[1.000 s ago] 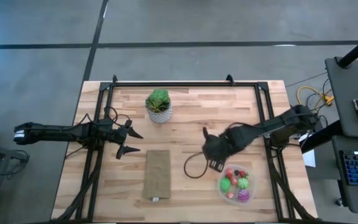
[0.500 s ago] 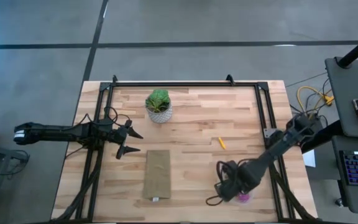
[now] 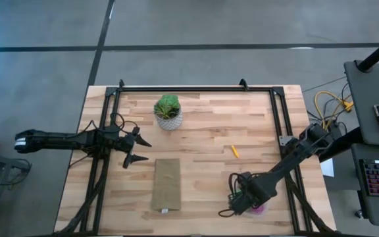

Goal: Pick and placing Produce into tupperware
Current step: Put the baby corn into the transparent container

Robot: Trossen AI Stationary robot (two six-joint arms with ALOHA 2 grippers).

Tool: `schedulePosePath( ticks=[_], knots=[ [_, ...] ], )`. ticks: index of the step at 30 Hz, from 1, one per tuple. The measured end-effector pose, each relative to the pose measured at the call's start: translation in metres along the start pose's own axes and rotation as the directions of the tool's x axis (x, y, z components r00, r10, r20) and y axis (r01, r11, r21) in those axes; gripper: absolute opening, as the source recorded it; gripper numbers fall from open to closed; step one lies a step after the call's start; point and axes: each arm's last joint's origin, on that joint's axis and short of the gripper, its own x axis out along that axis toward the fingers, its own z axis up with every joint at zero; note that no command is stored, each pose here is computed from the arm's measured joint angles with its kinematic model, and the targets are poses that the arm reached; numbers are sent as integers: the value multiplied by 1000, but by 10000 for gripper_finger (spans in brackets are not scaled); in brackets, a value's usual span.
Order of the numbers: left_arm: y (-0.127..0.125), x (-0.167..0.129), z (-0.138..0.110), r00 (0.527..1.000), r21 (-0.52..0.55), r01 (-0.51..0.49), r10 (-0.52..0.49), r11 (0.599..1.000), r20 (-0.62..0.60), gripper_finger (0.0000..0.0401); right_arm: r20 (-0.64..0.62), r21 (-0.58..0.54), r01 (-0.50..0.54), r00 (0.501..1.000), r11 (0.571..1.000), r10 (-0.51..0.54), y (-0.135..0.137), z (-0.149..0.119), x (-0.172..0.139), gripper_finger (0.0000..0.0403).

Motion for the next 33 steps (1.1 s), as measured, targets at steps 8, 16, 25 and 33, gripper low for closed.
schedulePosePath(
  ticks=[8, 16, 25, 33],
  knots=[
    [0, 0, 0, 1000, 0, 0, 0, 1000, 0, 283, 120, 2, 33, 992, 999, -33, -4, 15, -24, 304],
    [0, 0, 0, 1000, 0, 0, 0, 1000, 0, 283, 100, -138, 120, 989, 983, -106, 2, 105, -25, 287],
    [0, 0, 0, 1000, 0, 0, 0, 1000, 0, 283, 103, -251, 87, 993, 964, -63, -4, 181, -10, 257],
    [0, 0, 0, 1000, 0, 0, 0, 1000, 0, 283, 93, -231, 41, 996, 972, -20, -17, 212, 17, 253]
  ],
)
